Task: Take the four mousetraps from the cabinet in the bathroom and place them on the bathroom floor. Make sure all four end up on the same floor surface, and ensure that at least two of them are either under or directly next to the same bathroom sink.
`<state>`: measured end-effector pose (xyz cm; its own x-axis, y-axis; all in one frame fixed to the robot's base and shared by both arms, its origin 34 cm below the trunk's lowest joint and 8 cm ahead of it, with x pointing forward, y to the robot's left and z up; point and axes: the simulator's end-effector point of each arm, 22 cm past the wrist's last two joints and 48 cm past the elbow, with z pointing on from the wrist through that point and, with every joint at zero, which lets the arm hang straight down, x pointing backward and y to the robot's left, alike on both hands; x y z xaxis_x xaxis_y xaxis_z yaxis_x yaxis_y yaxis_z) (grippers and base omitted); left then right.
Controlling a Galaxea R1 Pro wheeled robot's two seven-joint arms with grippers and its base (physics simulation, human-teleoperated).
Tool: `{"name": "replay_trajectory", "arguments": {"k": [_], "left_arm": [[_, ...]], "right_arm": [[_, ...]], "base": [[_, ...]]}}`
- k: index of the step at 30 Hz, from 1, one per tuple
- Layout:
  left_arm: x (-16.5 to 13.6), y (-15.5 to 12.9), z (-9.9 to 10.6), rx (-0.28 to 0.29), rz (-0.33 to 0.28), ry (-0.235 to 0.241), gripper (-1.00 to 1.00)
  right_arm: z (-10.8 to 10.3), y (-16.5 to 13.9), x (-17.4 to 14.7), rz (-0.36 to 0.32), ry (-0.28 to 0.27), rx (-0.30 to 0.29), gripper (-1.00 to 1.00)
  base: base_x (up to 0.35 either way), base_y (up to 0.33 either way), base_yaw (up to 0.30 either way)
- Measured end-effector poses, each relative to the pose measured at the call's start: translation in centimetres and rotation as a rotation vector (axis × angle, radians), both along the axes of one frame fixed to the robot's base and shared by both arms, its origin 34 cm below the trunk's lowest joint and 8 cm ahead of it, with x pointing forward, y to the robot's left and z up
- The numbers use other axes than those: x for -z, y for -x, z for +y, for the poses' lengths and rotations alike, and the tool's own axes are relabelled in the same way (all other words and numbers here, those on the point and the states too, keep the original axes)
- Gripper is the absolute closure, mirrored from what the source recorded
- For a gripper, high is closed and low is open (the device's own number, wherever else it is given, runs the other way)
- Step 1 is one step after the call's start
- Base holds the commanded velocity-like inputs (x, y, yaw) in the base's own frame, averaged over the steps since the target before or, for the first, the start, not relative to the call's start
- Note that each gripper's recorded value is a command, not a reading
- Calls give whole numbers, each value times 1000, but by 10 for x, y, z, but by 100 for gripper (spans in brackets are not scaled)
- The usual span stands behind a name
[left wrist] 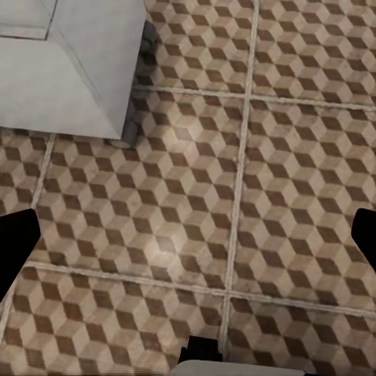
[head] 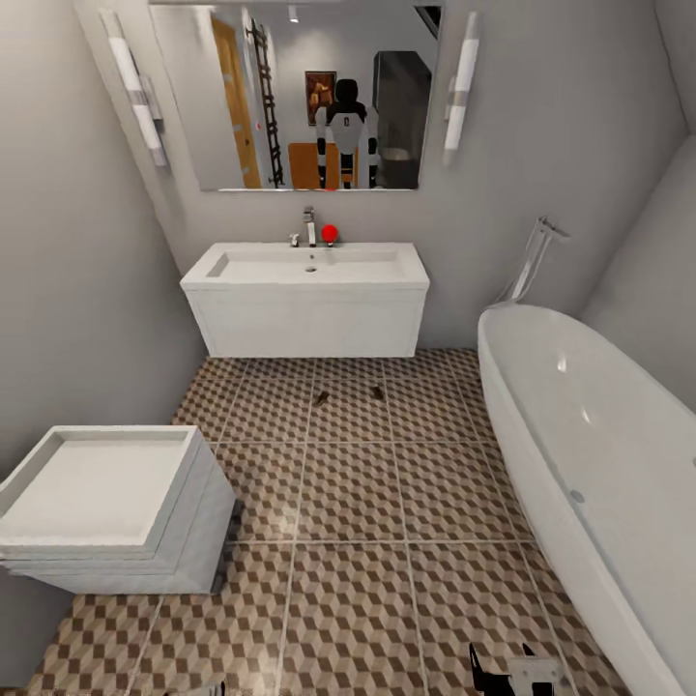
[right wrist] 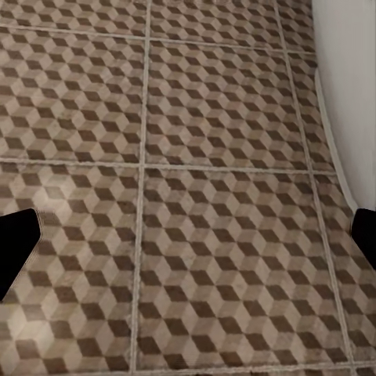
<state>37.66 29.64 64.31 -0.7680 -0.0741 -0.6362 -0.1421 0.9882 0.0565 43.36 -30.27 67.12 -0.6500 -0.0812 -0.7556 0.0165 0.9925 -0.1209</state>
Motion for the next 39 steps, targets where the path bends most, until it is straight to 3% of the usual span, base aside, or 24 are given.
{"name": "replay_trajectory", "arguments": {"k": [39], "left_arm": [[0, 0, 0, 0, 0, 0, -100]], "right_arm": [[0, 0, 0, 0, 0, 0, -100]], "base": [[0, 0, 287]]}}
